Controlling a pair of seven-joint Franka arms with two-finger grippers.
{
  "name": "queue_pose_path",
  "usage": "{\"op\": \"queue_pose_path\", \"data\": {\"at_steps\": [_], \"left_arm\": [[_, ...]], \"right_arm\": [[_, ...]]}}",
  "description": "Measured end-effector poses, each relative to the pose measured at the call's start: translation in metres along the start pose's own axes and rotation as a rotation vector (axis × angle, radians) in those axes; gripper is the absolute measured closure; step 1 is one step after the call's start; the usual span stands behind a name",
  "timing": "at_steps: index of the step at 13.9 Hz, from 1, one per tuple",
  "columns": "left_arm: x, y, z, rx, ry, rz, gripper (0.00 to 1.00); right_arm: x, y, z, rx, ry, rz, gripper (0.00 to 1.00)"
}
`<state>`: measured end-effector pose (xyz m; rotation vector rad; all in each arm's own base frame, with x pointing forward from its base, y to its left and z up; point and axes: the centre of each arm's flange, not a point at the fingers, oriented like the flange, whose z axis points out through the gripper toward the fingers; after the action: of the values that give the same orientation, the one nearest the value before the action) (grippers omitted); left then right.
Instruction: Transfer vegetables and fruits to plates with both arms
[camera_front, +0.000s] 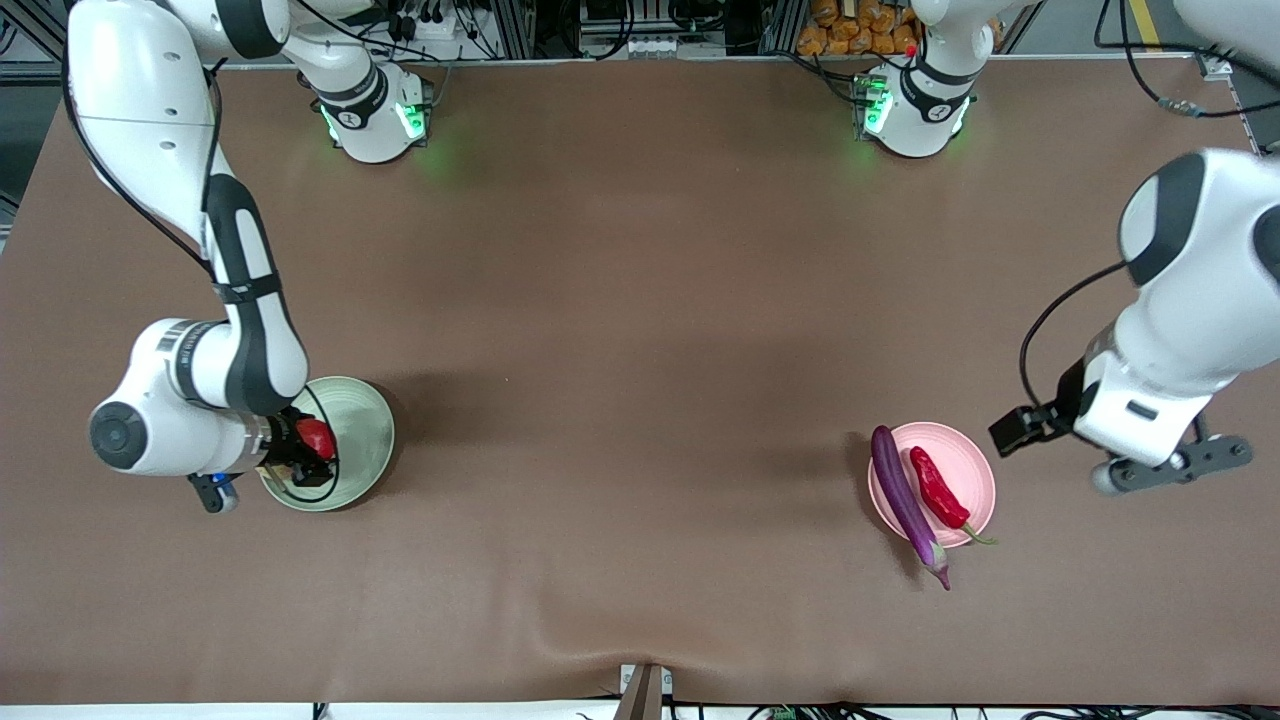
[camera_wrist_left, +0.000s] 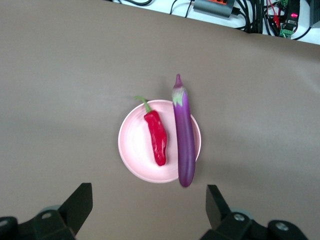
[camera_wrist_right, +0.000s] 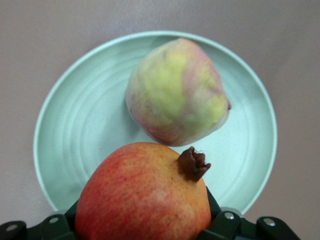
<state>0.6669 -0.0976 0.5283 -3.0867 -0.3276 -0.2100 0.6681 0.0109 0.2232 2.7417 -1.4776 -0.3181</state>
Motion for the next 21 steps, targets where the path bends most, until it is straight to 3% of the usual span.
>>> {"op": "queue_pose_path", "data": {"at_steps": [2, 4, 6, 9, 13, 17, 19, 21], "left_arm": [[-0.009, -0.008, -0.027, 0.017, -0.002, 0.026, 0.0], [-0.02, -0.01, -0.055, 0.012, -0.001, 0.027, 0.0], [-0.033, -0.013, -0.079, 0.011, -0.008, 0.015, 0.0], [-0.044, -0.031, -0.105, -0.035, -0.047, -0.024, 0.0], [-0.06, -0.038, -0.13, -0.043, -0.06, -0.038, 0.0], [-0.077, -0.034, -0.147, -0.049, -0.083, -0.034, 0.0], [-0.083, -0.032, -0.153, -0.061, -0.088, -0.011, 0.0], [-0.087, -0.032, -0.159, -0.073, -0.094, 0.014, 0.0]], "right_arm": [[-0.005, -0.003, 0.002, 0.001, 0.001, -0.009, 0.15], [-0.006, -0.004, 0.001, 0.003, 0.002, -0.011, 0.01], [-0.007, -0.004, -0.002, 0.008, 0.004, -0.029, 0.0], [-0.003, 0.003, -0.025, 0.017, 0.0, -0.167, 0.0], [0.031, 0.056, -0.107, 0.065, -0.029, -0.445, 0.0], [0.018, 0.106, -0.201, 0.12, -0.059, -0.614, 0.0], [-0.003, 0.126, -0.249, 0.125, -0.031, -0.684, 0.0], [-0.029, 0.149, -0.295, 0.083, 0.012, -0.792, 0.0]]}}
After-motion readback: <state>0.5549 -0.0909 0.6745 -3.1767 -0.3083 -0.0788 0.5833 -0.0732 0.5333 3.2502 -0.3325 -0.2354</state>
